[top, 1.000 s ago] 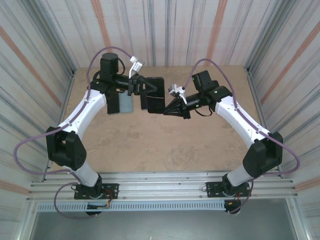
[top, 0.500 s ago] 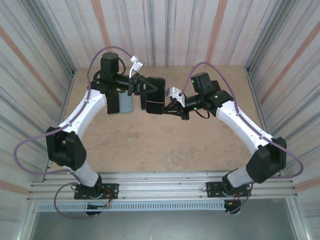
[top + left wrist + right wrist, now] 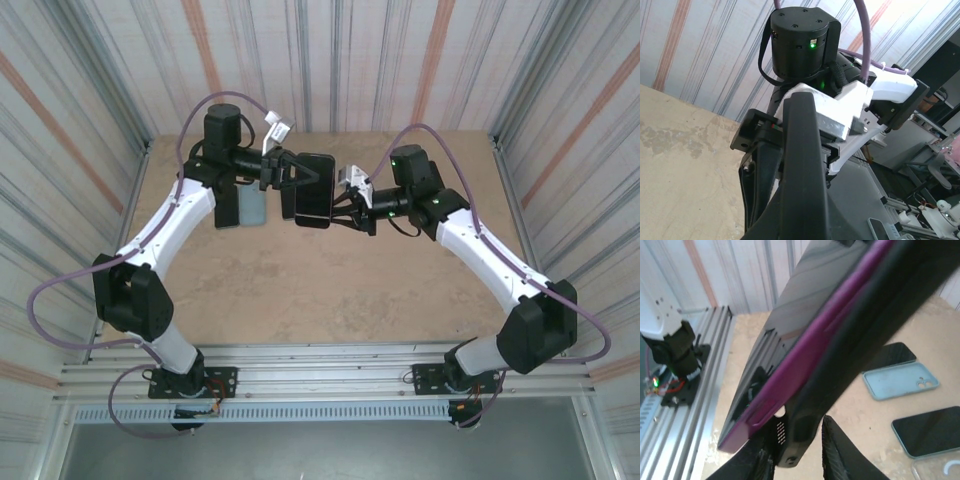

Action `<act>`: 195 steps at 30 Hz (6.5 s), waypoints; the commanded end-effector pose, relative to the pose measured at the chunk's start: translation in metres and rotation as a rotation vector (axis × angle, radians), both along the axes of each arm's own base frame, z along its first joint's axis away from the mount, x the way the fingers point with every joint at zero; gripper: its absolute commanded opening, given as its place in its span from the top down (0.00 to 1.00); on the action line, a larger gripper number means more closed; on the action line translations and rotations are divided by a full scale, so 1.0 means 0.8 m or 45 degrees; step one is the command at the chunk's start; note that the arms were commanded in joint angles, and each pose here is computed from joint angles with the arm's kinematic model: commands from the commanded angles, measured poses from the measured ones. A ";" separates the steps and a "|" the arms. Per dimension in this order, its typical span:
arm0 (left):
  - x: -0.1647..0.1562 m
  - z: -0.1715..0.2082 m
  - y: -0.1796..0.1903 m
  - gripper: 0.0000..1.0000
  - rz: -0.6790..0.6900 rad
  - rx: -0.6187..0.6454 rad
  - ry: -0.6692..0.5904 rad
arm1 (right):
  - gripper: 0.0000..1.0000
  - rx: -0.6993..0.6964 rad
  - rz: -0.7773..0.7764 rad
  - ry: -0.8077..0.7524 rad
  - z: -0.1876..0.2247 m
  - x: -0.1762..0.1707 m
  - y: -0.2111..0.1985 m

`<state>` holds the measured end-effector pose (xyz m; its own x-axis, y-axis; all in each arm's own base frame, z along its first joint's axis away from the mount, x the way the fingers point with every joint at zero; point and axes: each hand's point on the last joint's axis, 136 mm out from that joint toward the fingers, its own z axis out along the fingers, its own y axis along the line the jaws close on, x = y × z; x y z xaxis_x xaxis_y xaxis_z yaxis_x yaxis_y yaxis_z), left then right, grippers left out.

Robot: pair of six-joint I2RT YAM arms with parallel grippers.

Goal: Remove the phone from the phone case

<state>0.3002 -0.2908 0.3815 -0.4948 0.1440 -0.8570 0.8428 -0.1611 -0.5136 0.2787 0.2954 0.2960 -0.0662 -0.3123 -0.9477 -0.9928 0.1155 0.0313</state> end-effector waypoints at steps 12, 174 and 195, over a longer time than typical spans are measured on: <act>0.048 0.035 -0.004 1.00 0.340 -0.042 0.135 | 0.57 0.269 -0.098 0.314 0.035 0.008 0.005; 0.152 0.002 -0.038 0.90 1.128 -0.694 1.394 | 1.00 1.664 -0.932 0.716 0.080 0.125 -0.034; 0.137 0.045 -0.043 1.00 1.089 -0.703 1.265 | 1.00 1.351 -1.404 0.811 0.004 0.168 -0.028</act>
